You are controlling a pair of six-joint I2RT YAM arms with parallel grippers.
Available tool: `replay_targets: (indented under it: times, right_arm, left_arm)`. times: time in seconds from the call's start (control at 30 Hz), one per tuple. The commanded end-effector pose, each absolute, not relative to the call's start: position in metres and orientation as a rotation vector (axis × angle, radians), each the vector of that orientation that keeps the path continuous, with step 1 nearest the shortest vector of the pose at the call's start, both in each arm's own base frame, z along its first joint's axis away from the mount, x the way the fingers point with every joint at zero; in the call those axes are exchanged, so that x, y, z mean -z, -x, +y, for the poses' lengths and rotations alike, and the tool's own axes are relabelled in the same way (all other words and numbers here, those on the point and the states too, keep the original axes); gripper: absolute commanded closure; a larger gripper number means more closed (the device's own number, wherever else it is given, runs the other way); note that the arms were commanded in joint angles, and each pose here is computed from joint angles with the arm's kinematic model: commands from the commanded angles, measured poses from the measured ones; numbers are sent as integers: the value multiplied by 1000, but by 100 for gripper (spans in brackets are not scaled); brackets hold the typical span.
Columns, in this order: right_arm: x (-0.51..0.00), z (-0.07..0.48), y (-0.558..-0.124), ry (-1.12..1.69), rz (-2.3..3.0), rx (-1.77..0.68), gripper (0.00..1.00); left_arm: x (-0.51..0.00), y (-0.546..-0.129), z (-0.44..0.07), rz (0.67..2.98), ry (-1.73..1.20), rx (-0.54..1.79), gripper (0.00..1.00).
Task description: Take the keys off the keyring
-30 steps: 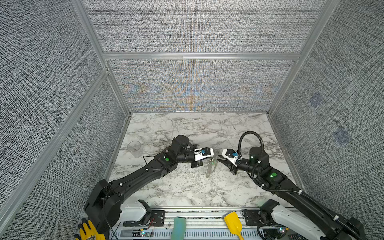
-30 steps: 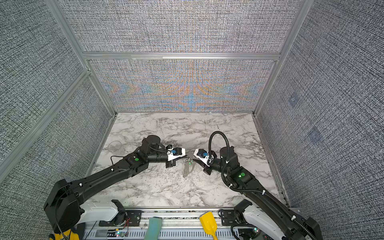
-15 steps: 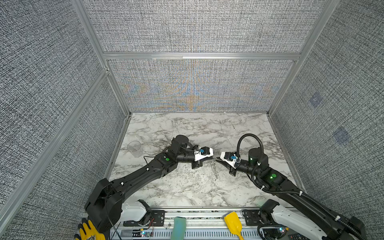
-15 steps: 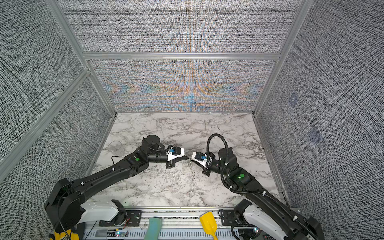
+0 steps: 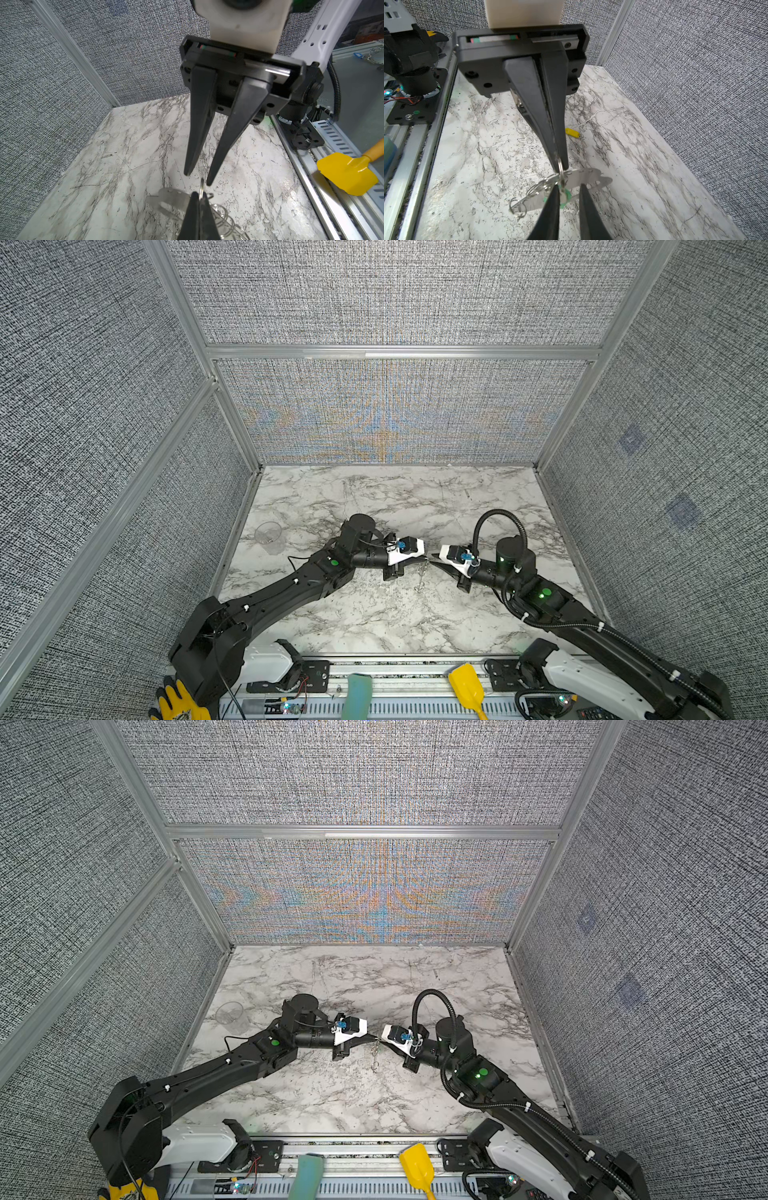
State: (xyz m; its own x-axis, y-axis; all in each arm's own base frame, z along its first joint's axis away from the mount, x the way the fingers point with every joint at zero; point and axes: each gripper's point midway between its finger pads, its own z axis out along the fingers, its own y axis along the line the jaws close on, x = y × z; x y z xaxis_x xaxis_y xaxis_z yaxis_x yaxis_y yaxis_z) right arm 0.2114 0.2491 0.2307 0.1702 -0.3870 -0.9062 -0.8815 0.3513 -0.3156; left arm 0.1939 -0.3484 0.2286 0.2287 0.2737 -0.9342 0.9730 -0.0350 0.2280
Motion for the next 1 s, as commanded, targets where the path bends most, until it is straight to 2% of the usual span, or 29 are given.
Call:
replay_targets:
  times: [0.0, 0.3, 0.73, 0.97]
  right_arm:
    - [-232, 252, -210, 1250, 1410, -532, 81]
    - [-238, 251, -211, 1238, 1385, -501, 85]
    - [-237, 256, -205, 1253, 1371, -547, 86]
    - [-237, 256, -204, 1255, 1375, -553, 92]
  left_arm:
    - [-244, -191, -351, 1158, -1495, 910, 100]
    - [-240, -187, -351, 1131, -1522, 915, 100]
    - [-238, -187, -352, 1136, -1531, 921, 100]
    - [-239, -188, -352, 1137, -1541, 914, 100]
